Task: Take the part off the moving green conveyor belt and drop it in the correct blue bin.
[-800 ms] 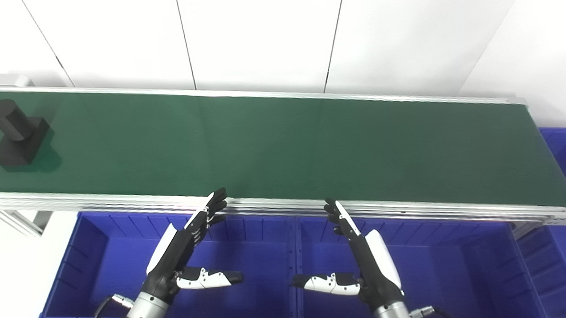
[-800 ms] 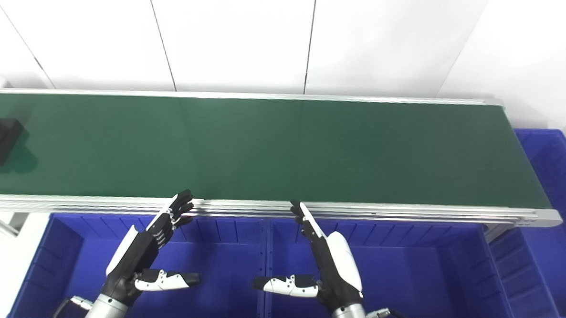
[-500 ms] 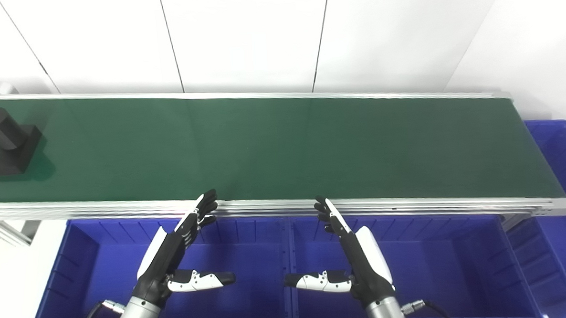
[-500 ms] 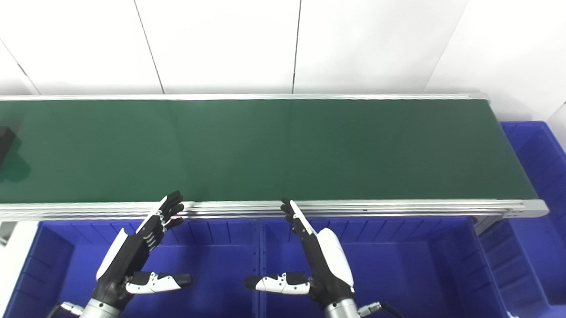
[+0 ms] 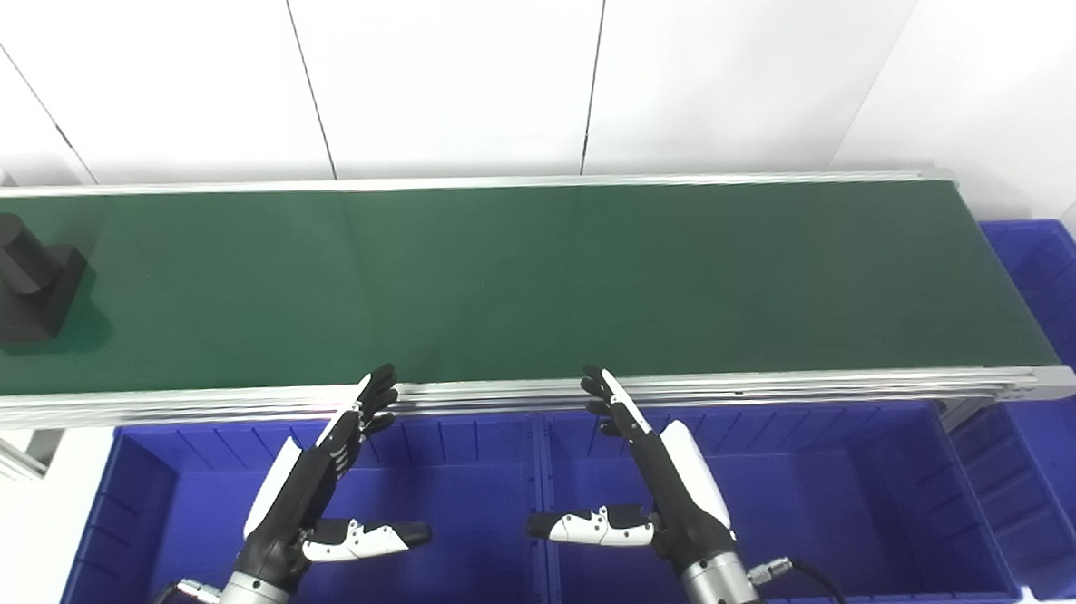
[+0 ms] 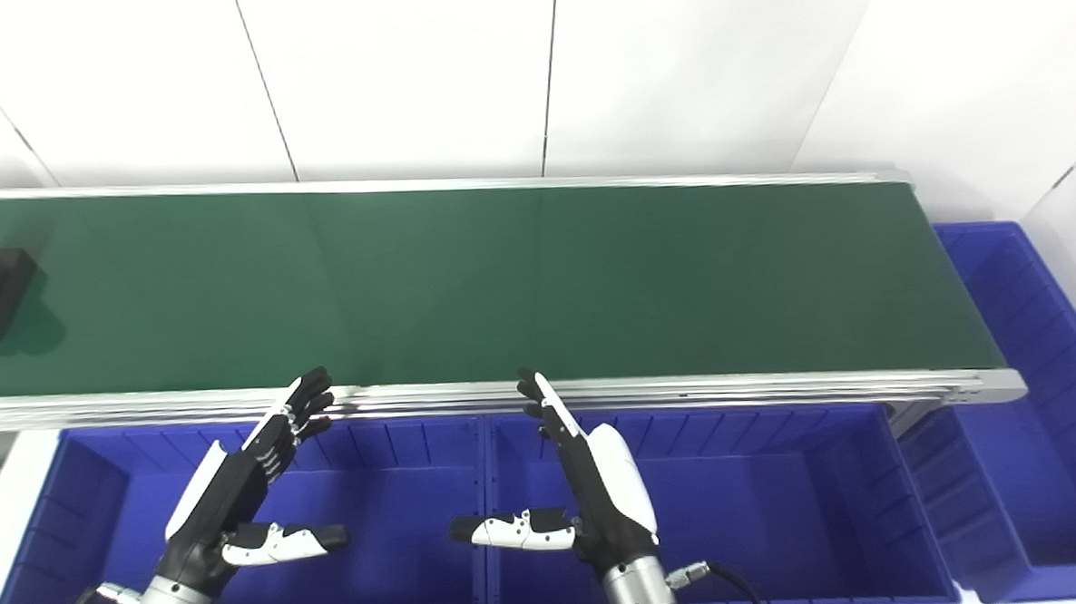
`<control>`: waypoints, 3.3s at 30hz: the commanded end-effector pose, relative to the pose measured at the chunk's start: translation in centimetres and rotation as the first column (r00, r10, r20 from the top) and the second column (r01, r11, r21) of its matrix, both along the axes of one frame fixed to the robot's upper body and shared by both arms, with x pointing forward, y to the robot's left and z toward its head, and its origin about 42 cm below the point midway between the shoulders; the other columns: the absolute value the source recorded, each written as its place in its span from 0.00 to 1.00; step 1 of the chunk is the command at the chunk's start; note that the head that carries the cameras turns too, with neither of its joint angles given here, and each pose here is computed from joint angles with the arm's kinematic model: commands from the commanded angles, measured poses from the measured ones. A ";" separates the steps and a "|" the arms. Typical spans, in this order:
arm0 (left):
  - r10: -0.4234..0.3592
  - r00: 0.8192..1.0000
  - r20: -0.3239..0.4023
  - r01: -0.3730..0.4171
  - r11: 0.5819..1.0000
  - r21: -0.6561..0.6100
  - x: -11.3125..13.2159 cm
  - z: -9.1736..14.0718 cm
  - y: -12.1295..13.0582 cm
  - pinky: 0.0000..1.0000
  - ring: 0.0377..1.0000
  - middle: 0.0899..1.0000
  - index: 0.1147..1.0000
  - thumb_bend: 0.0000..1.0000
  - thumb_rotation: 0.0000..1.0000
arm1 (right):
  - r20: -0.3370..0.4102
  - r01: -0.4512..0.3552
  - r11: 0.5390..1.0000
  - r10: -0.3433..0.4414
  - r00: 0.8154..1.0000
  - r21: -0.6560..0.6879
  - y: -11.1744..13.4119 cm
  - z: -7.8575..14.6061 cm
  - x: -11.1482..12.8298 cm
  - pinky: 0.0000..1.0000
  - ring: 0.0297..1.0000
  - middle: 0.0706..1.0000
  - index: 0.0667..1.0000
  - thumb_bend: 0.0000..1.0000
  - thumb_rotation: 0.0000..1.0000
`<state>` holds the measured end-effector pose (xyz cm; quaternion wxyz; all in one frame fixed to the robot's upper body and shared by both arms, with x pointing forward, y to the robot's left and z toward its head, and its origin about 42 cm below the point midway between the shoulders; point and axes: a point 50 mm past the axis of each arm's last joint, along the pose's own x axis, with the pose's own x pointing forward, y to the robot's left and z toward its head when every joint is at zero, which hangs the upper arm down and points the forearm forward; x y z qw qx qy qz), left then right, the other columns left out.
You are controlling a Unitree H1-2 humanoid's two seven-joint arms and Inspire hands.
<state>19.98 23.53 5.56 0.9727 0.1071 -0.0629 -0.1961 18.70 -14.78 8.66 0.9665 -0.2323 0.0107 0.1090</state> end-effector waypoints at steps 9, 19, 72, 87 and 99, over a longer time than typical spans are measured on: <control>-0.020 0.995 0.101 0.021 1.000 -0.014 0.7 1.8 -0.7 0.86 0.92 0.96 0.95 0.83 0.36 | 0.050 0.005 1.000 -0.006 0.999 0.015 -0.9 2.0 0.3 0.81 0.88 0.91 0.96 0.90 0.35; -0.068 0.992 0.102 0.068 0.998 0.004 0.2 1.8 -2.1 0.93 0.97 0.98 0.97 0.86 0.36 | 0.054 -0.081 0.996 0.079 0.995 0.030 -3.7 3.5 0.0 0.85 0.90 0.92 0.98 0.96 0.34; 0.007 0.997 0.078 -0.017 0.991 0.131 0.2 1.0 -3.1 0.81 0.89 0.91 0.91 0.92 0.41 | 0.058 -0.048 0.996 0.052 0.997 -0.079 -5.4 2.1 -1.0 0.80 0.88 0.92 0.97 0.94 0.25; 0.007 0.997 0.081 -0.017 0.993 0.120 0.5 0.8 -2.8 0.79 0.84 0.86 0.87 0.93 0.35 | 0.045 -0.054 0.994 0.058 0.997 -0.095 -5.6 2.1 -0.8 0.81 0.88 0.92 0.97 0.94 0.26; 0.025 0.994 0.108 -0.036 0.994 0.101 0.5 0.5 -3.0 0.78 0.85 0.88 0.88 0.92 0.37 | 0.050 -0.057 0.994 0.062 0.997 -0.095 -5.8 1.9 -0.8 0.80 0.88 0.92 0.97 0.94 0.24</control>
